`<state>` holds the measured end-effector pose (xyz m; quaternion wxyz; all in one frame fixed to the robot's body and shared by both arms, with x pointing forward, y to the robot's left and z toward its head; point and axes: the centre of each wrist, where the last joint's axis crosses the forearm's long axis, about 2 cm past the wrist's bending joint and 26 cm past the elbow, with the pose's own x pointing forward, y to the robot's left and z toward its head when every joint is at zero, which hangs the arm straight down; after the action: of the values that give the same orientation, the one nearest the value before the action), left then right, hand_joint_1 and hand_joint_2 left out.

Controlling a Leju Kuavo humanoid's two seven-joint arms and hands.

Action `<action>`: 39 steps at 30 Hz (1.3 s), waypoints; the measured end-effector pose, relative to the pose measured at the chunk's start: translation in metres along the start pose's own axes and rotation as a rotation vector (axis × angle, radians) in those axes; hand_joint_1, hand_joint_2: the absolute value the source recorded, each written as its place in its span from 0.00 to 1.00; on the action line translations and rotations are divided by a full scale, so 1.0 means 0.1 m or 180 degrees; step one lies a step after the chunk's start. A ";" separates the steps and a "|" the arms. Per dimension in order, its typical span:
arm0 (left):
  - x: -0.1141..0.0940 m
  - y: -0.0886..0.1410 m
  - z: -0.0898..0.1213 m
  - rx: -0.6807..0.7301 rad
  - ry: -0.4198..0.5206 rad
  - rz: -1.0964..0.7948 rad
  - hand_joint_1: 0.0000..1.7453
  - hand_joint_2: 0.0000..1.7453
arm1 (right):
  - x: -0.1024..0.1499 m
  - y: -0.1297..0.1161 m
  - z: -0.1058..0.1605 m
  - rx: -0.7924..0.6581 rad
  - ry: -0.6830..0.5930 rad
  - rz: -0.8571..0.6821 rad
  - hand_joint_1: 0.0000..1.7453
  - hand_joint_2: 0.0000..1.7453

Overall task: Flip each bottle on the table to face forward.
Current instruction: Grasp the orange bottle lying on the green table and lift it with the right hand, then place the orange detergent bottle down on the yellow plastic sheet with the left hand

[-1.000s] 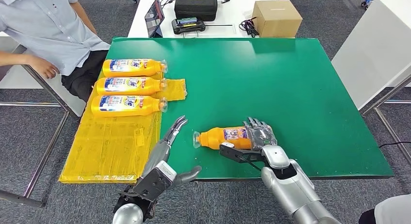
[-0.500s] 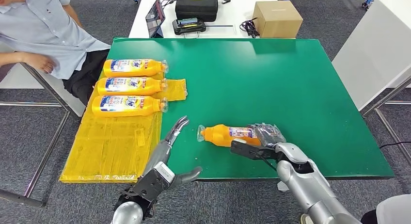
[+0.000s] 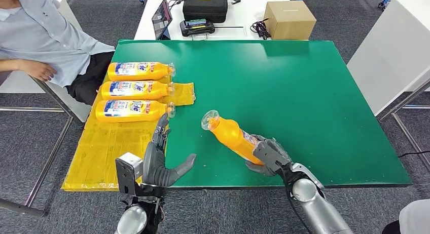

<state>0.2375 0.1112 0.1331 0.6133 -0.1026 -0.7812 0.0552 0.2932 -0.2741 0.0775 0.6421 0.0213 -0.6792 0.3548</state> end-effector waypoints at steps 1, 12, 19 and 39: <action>-0.02 0.00 0.01 0.0022 0.0032 0.0029 0.00 1.00 | 0.02 0.01 0.00 -0.0024 -0.0029 -0.0034 1.00 1.00; -0.29 -0.04 0.04 -0.0072 0.0617 0.0865 0.00 1.00 | 0.53 -0.06 -0.31 -0.0316 -0.0738 -0.0410 1.00 1.00; -0.36 -0.16 -0.04 -0.0369 0.0670 0.1007 0.00 1.00 | 0.84 -0.06 -0.59 -0.0044 -0.1052 -0.0444 1.00 1.00; -0.28 -0.21 -0.33 -0.0394 0.0273 0.0633 0.00 1.00 | 0.81 0.26 -0.84 0.0715 -0.0912 -0.0447 1.00 1.00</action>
<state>0.2744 0.0833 0.1190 0.6301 -0.2195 -0.7421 0.0630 0.3383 -0.1777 0.1314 0.5557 0.1905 -0.7166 0.3761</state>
